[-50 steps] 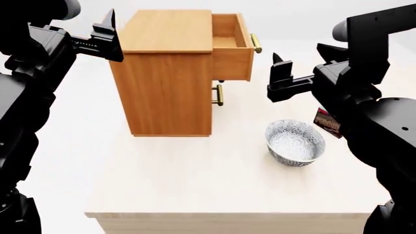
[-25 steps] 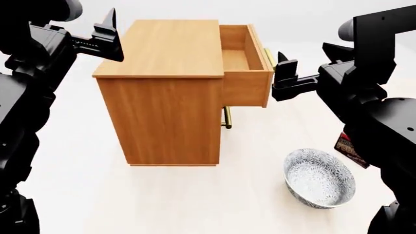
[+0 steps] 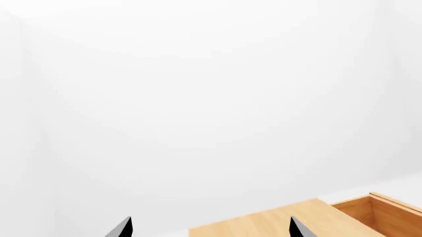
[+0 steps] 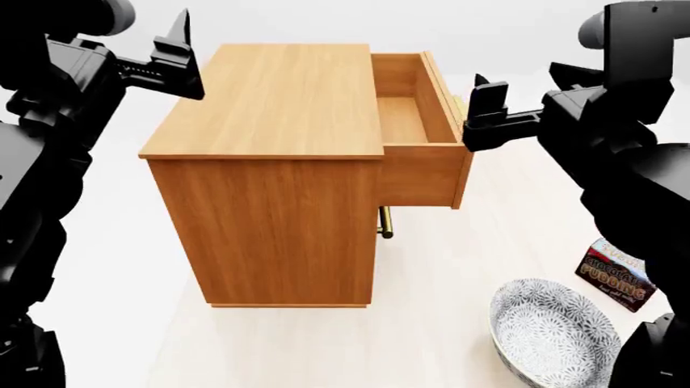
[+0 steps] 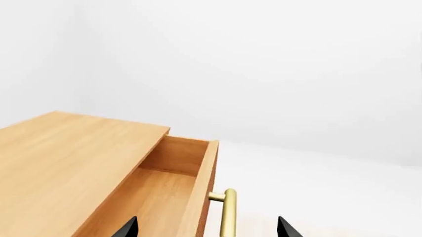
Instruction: Put the chocolate pudding in the top drawer of the cabinet and close it.
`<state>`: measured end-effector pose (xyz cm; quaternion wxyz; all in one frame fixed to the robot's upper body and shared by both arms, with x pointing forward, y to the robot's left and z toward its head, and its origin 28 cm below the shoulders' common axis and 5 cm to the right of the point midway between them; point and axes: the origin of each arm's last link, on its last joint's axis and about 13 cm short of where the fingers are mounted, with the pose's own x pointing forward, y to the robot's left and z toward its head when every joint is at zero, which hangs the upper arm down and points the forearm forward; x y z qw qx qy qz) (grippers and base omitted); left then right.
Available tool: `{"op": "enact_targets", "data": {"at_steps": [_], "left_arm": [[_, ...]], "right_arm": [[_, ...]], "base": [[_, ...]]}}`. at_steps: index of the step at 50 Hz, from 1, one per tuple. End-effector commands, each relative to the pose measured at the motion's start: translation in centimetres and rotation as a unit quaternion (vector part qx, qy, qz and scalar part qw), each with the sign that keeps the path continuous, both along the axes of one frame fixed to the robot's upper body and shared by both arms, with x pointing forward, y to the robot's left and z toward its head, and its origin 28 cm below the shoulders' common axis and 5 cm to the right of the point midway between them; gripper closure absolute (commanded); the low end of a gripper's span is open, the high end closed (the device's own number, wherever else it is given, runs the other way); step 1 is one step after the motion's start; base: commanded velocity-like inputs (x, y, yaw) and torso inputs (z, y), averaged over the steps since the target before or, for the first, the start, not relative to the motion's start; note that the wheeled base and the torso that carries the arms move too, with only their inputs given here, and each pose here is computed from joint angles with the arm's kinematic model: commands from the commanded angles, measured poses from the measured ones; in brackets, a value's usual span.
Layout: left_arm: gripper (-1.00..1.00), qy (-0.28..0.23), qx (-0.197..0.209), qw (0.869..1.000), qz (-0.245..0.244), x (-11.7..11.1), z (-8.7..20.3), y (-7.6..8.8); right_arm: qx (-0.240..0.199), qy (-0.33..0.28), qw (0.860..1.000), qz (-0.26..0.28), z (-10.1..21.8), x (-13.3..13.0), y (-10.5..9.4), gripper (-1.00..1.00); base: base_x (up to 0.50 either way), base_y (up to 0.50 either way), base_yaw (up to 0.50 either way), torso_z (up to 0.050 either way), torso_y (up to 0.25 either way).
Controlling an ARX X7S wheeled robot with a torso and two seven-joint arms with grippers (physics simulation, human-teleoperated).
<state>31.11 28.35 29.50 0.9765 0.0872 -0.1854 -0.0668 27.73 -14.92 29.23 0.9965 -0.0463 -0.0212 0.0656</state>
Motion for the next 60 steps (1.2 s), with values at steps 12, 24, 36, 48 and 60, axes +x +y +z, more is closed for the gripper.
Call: {"op": "enact_targets", "data": {"at_steps": [12, 24, 36, 48, 60], "left_arm": [[-1.0, -0.016, -0.024, 0.999, 0.034, 0.0, 0.0, 0.0], [-1.0, -0.009, -0.038, 0.998, 0.051, -0.1, -0.1, -0.1], [-1.0, -0.003, -0.048, 0.997, 0.056, -0.1, -0.1, -0.1], [-1.0, -0.004, -0.055, 0.996, 0.065, -0.1, -0.1, -0.1], [-1.0, -0.005, -0.062, 0.996, 0.071, -0.1, -0.1, -0.1]], "right_arm": [[0.069, 0.101, 0.989, 0.079, 5.8, 5.1, -0.9, -1.0], [0.101, 0.188, 0.972, 0.1, 9.7, 8.7, -1.4, -1.0], [0.097, 0.254, 0.958, 0.092, 10.4, 10.2, -0.9, -1.0], [0.1, 0.291, 0.948, 0.087, 9.5, 10.2, -0.2, -1.0], [0.11, 0.311, 0.94, 0.089, 9.2, 10.0, 0.1, -1.0]], "base": [[0.0, 0.0, 0.0, 0.0, 0.0], [0.0, 0.0, 0.0, 0.0, 0.0], [0.0, 0.0, 0.0, 0.0, 0.0], [0.0, 0.0, 0.0, 0.0, 0.0], [0.0, 0.0, 0.0, 0.0, 0.0]]}}
